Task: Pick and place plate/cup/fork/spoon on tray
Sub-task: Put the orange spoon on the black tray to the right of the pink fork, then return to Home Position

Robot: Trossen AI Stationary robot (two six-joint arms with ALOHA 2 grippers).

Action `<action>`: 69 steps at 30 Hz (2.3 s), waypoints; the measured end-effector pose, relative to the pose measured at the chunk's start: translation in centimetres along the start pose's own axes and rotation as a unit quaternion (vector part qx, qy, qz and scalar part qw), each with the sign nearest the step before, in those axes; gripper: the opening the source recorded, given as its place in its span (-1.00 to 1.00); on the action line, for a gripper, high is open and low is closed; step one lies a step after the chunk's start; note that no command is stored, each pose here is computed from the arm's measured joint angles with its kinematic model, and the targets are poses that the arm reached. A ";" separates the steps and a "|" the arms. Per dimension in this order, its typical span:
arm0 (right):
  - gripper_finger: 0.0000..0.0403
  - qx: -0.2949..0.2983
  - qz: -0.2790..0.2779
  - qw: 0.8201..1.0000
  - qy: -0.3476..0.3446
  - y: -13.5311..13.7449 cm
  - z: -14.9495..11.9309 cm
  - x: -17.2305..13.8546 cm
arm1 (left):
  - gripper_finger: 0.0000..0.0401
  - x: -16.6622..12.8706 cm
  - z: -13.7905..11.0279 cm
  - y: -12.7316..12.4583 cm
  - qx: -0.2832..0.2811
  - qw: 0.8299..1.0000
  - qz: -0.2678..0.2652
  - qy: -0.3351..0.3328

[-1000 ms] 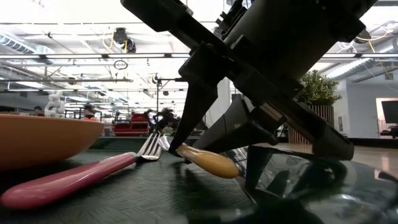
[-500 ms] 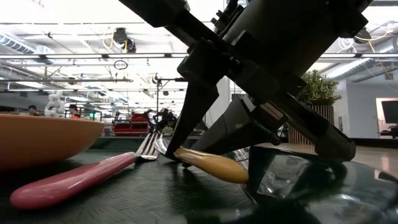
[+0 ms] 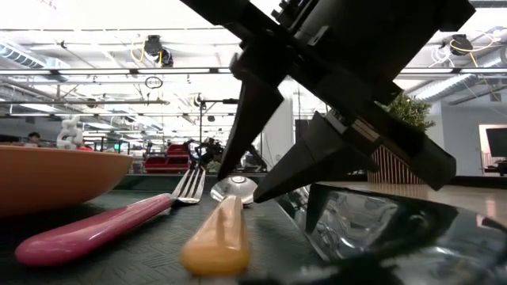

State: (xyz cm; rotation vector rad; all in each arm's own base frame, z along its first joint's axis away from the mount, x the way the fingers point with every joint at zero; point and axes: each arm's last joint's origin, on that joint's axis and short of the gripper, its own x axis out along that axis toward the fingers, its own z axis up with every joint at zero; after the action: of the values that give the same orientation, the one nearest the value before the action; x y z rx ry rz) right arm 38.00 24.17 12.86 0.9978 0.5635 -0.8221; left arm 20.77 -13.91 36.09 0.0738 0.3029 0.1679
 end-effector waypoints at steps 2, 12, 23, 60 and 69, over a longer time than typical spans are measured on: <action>-0.27 0.000 0.000 1.000 -0.001 0.0 0.1 0.0 | -0.36 0.0 0.0 0.0 0.000 1.000 0.000 0.000; -0.14 -0.069 0.013 0.997 0.019 1.2 2.1 -3.0 | -0.36 0.0 0.0 0.0 0.000 1.000 0.000 0.000; -0.14 -0.350 0.084 0.933 -0.015 3.3 6.2 -9.5 | -0.36 0.0 0.0 0.0 0.004 1.000 0.000 0.000; -1.00 -0.642 0.119 0.727 -0.214 -4.5 17.8 -15.1 | -0.98 3.2 0.2 4.7 0.141 0.988 -0.058 -0.019; -1.00 -0.601 0.204 0.728 -0.261 -12.1 20.9 -15.8 | -0.94 4.3 -3.0 10.4 0.110 0.994 -0.022 -0.016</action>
State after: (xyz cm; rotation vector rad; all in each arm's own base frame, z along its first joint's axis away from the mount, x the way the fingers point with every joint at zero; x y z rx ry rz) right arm 20.02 7.28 27.75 -0.3420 0.2493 -0.1688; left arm 22.29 -2.83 33.04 0.2886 0.2891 0.0898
